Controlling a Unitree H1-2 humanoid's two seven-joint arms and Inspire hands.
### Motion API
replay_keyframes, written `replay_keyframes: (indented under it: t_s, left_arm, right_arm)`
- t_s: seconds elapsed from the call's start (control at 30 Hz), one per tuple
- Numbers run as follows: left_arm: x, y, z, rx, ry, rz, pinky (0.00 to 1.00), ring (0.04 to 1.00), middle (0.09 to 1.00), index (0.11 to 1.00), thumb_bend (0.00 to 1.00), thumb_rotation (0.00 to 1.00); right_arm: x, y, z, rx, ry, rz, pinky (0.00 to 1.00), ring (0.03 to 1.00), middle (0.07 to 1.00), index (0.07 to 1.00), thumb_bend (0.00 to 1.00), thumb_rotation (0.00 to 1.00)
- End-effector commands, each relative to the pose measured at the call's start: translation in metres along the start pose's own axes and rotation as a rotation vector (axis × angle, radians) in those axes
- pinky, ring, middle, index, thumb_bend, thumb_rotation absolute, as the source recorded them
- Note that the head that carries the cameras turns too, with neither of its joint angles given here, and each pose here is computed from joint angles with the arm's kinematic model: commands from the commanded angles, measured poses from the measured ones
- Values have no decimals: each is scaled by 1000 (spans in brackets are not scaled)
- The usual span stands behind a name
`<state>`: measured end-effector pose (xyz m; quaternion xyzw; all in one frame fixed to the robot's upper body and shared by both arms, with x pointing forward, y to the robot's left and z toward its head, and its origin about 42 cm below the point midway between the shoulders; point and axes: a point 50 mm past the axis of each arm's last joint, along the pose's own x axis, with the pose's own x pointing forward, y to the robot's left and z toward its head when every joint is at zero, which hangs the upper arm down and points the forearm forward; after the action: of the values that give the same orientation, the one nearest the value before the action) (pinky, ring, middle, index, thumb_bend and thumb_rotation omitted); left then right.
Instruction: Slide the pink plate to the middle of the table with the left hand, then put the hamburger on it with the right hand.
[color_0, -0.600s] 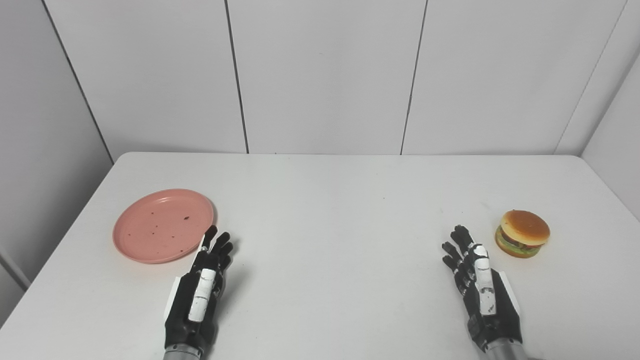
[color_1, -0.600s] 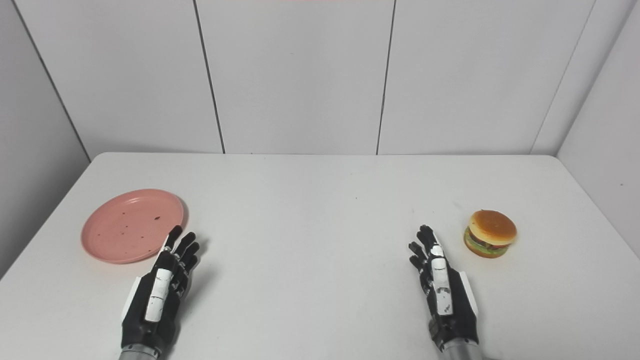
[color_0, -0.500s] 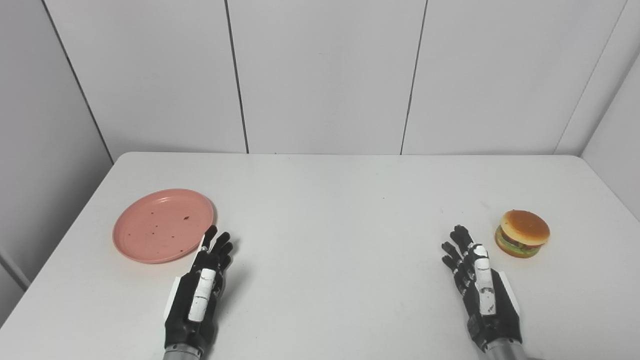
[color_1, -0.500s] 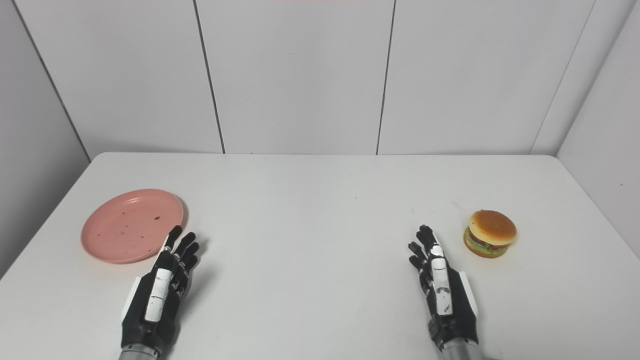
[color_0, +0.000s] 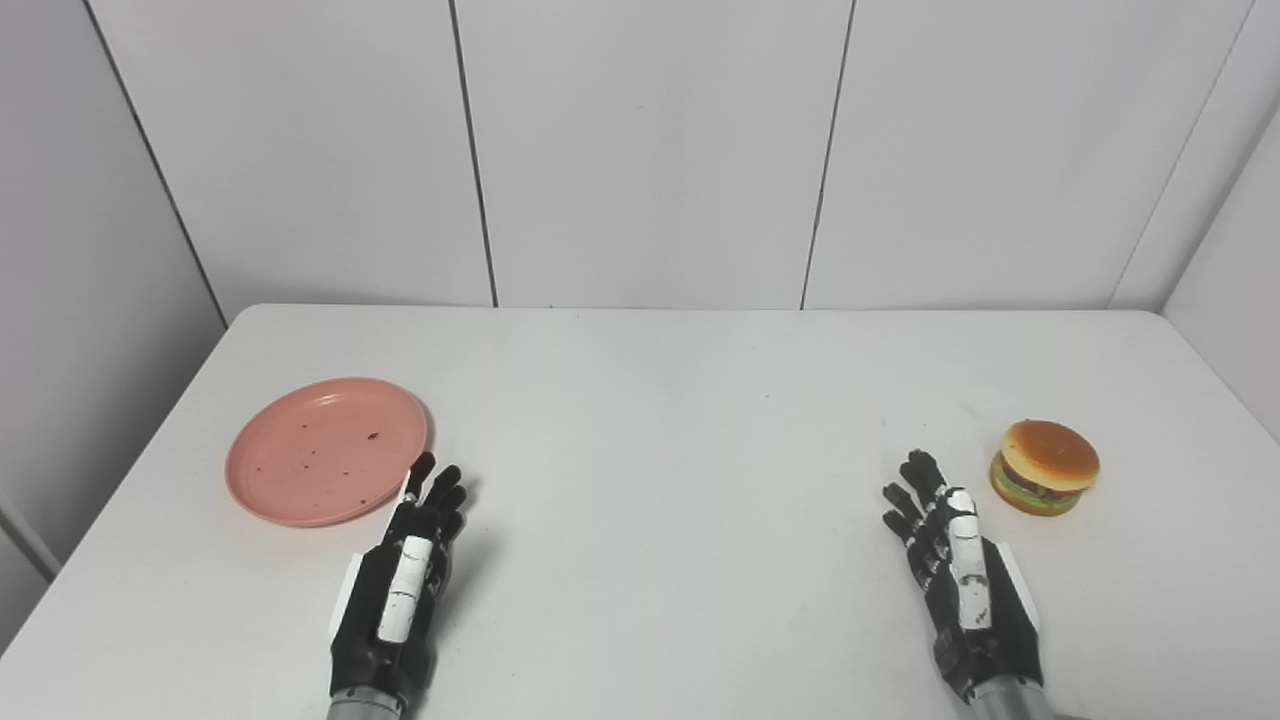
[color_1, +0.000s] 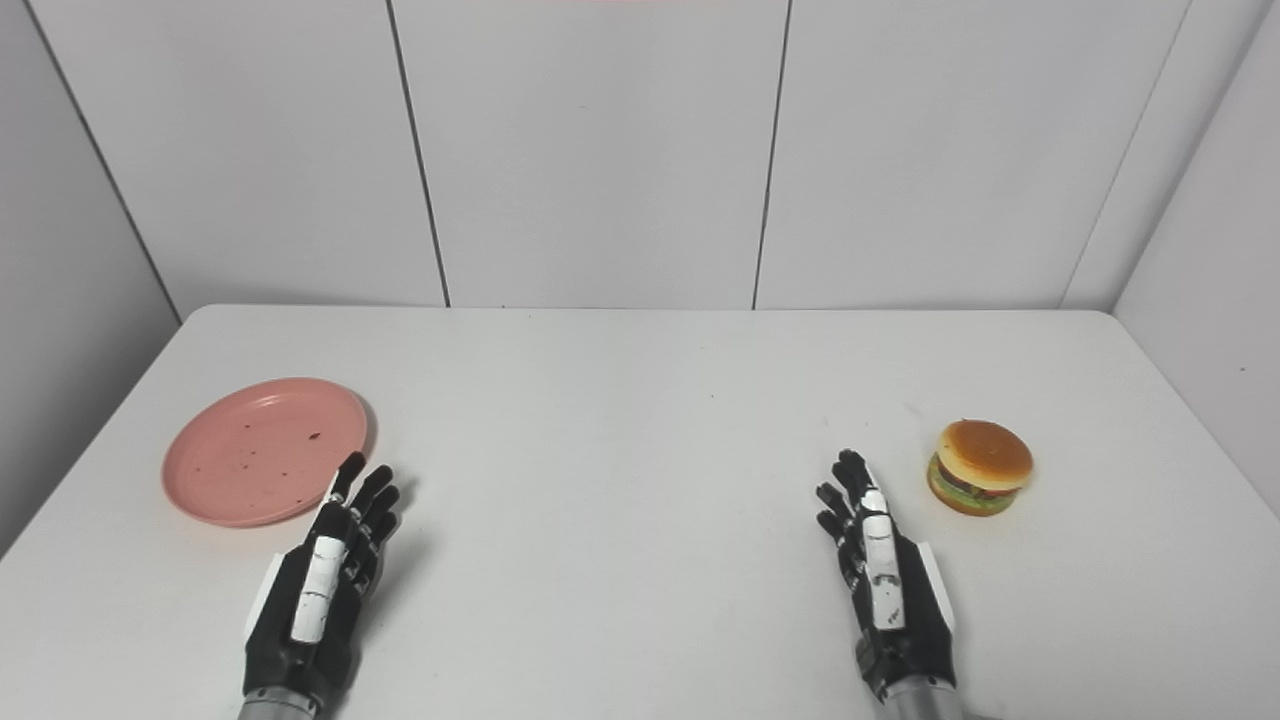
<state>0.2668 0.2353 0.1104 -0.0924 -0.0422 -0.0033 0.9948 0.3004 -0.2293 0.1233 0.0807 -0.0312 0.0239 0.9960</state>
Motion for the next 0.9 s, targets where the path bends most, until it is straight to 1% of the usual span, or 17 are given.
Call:
replay_keyframes:
  t_s: [0.0,0.53,0.77,0.87]
  left_arm:
    - [5,5,1,13,-4,7,990,962,949,965,890,797]
    - [5,4,0,17,1,6,993,960,945,960,898,796]
    - [8,-6,-10,26,14,-2,989,963,946,961,936,793]
    - [11,-15,-16,25,15,-3,988,963,946,960,928,796]
  right_arm:
    - [5,5,7,16,-15,17,951,935,965,947,814,1000]
    - [5,3,6,17,-9,24,948,934,967,950,807,1000]
    - [8,-10,1,11,-1,24,947,931,962,950,813,1000]
    - [9,-20,-3,17,5,20,950,932,960,951,813,1000]
